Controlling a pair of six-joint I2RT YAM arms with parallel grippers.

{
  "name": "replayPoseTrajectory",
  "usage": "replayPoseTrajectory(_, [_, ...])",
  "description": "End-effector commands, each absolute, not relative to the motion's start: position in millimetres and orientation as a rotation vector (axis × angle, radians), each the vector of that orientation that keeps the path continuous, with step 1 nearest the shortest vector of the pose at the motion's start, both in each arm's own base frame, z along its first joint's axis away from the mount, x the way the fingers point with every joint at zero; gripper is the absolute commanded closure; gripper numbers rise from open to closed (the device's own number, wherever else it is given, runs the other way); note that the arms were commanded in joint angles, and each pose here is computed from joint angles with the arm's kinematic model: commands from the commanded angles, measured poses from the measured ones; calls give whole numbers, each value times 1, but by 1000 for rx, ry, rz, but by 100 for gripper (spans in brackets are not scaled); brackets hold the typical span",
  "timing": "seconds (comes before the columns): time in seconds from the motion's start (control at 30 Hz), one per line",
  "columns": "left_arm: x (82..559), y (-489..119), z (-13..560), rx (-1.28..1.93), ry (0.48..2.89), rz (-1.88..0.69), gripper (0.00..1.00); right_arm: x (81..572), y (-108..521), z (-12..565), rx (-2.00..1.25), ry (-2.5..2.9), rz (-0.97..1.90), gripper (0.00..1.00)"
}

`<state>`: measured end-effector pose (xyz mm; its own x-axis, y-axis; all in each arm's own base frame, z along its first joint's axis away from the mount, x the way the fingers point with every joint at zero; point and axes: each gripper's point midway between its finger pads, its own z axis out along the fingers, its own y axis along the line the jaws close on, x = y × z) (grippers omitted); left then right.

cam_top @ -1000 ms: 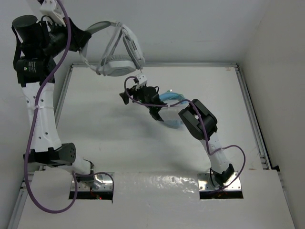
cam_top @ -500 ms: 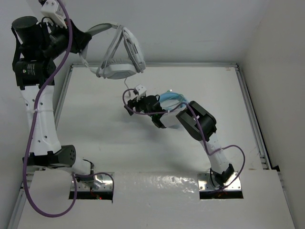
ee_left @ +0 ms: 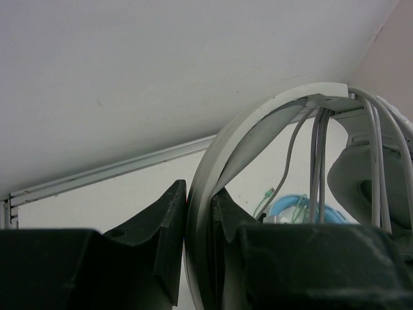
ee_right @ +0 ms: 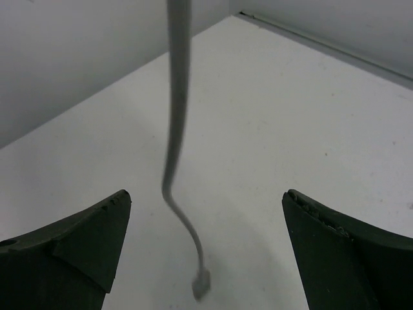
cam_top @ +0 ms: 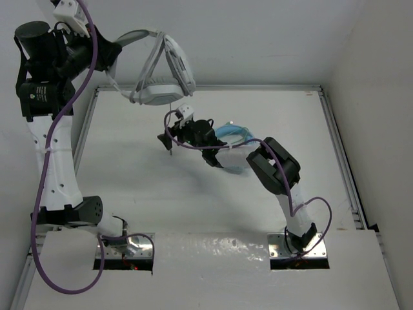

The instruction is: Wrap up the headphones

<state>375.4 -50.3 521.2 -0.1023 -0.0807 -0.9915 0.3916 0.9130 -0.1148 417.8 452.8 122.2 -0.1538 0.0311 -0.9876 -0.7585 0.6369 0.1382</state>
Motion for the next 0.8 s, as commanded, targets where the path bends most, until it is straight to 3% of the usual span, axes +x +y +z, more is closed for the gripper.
replayPoseTrajectory(0.0, [353, -58, 563, 263, 1500, -414, 100, 421, 466, 130, -638, 1572, 817, 1])
replayPoseTrajectory(0.1, [350, -59, 564, 270, 1497, -419, 100, 425, 466, 124, -612, 1588, 809, 3])
replayPoseTrajectory(0.2, [345, -65, 566, 287, 1497, -455, 100, 445, 459, 116, -539, 1604, 724, 19])
replayPoseTrajectory(0.23, [342, -68, 567, 297, 1494, -472, 100, 454, 457, 120, -509, 1600, 696, 38])
replayPoseTrajectory(0.3, [339, -68, 571, 292, 1482, -470, 100, 464, 454, 121, -479, 1601, 669, 60])
replayPoseTrajectory(0.33, [340, -67, 574, 279, 1475, -468, 100, 463, 454, 117, -483, 1609, 670, 91])
replayPoseTrajectory(0.37, [342, -64, 573, 260, 1476, -458, 100, 462, 452, 114, -481, 1613, 668, 100])
replayPoseTrajectory(0.53, [379, -52, 544, 124, 1538, -484, 100, 414, 454, 83, -573, 1677, 748, 100])
replayPoseTrajectory(0.77, [456, -27, 458, -80, 1656, -471, 100, 247, 523, 92, -1211, 1612, 961, 100])
